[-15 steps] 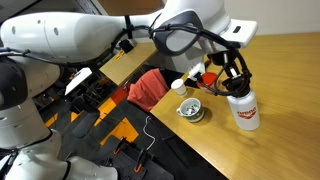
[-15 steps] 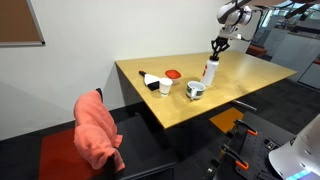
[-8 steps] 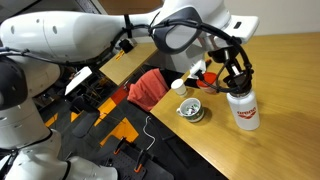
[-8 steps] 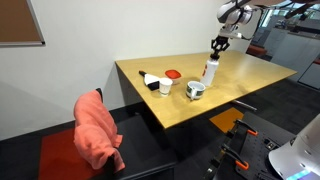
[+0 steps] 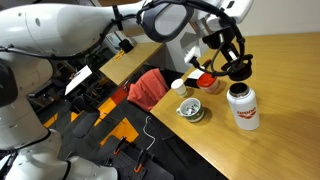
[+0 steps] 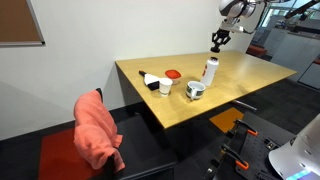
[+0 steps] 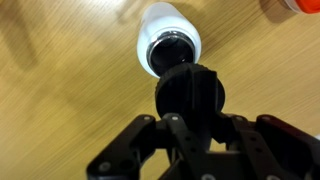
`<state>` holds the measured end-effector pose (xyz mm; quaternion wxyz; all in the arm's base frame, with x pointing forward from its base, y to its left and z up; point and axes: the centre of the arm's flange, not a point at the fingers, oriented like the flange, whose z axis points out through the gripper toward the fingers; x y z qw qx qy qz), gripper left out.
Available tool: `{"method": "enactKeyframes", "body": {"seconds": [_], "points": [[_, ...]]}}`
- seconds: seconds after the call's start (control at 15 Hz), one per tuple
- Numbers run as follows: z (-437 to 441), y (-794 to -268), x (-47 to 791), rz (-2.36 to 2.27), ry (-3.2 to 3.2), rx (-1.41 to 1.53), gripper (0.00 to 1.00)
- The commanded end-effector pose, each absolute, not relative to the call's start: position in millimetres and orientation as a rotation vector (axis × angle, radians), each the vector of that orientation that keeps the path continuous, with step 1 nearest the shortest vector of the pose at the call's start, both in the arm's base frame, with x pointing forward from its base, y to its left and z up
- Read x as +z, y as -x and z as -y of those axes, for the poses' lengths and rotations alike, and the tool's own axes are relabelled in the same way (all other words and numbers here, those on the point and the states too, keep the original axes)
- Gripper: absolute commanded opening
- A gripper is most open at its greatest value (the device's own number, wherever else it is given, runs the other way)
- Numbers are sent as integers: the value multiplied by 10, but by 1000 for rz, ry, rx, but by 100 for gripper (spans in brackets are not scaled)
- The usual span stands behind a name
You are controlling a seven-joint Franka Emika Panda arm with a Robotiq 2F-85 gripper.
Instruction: Remove the black lid from the white bottle and place it on the table
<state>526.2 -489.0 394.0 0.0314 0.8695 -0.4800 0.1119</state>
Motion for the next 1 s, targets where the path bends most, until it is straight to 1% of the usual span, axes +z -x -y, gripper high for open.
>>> {"method": "enactKeyframes", "body": {"seconds": [0.0,0.4,0.73,0.93], "points": [[4671,-5269,4212,1413,-2685,375,3],[4328,-5784,4175,1360,-2700,390,3],[4080,-6236,3860,1380,-2706,370,3],[4093,-6461,3597,1417,-2668,364,3]]}}
